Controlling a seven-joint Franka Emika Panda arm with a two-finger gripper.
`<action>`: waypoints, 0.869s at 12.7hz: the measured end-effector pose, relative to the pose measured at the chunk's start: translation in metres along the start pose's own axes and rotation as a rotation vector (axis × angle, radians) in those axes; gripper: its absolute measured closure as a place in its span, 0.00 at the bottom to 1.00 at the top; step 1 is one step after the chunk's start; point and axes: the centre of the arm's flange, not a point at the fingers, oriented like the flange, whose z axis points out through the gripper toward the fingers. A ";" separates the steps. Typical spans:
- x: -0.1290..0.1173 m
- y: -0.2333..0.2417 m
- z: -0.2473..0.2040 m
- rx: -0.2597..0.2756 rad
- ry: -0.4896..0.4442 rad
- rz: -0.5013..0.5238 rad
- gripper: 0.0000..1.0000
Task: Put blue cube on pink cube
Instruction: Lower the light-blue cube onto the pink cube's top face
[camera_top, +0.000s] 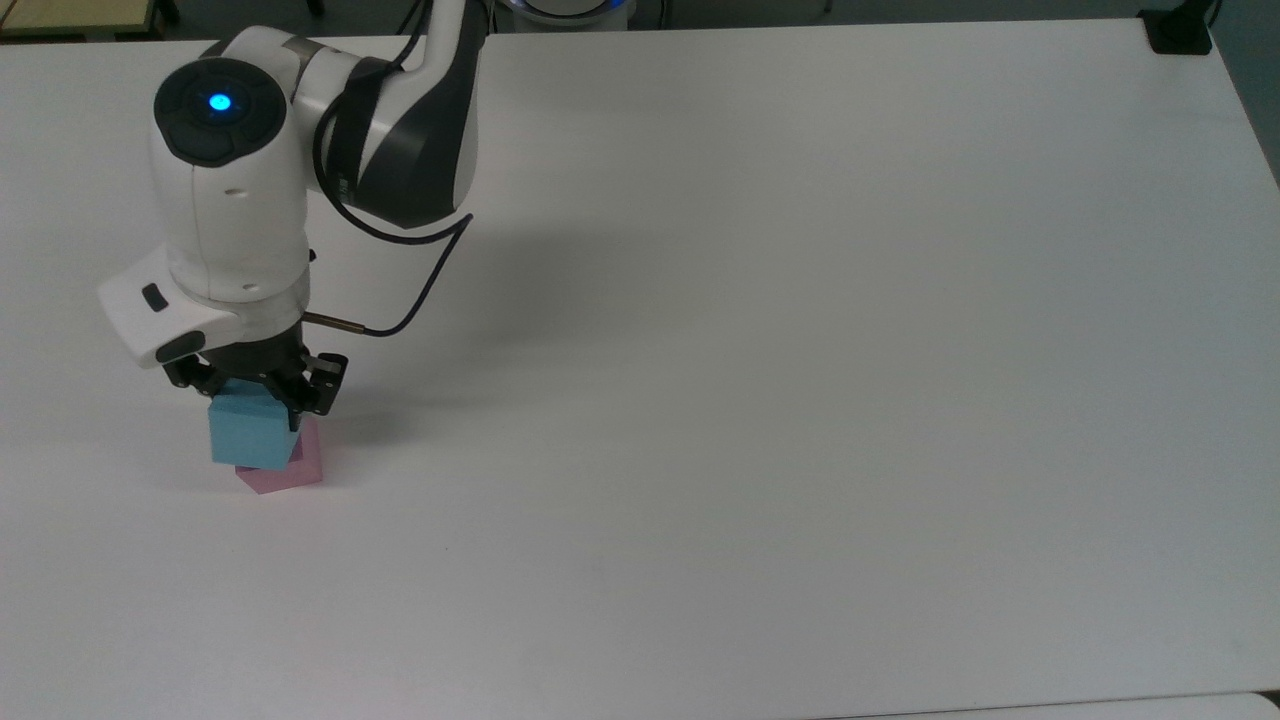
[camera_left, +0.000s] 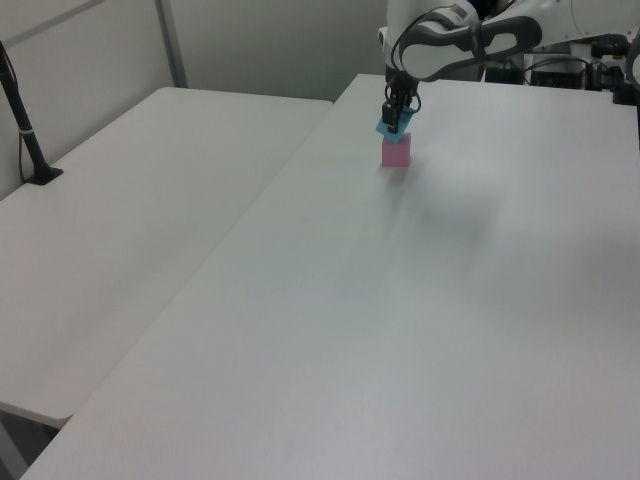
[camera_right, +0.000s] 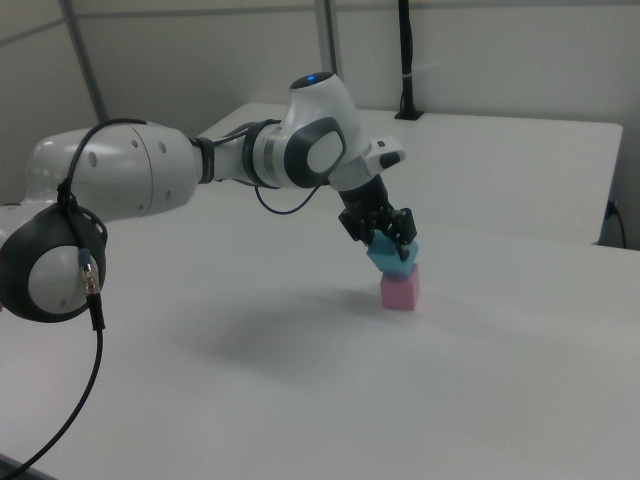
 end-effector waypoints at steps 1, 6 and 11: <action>0.000 -0.005 0.004 0.001 -0.006 -0.006 0.41; -0.001 -0.009 0.012 0.005 -0.018 -0.009 0.26; -0.005 -0.008 0.027 0.009 -0.043 -0.002 0.00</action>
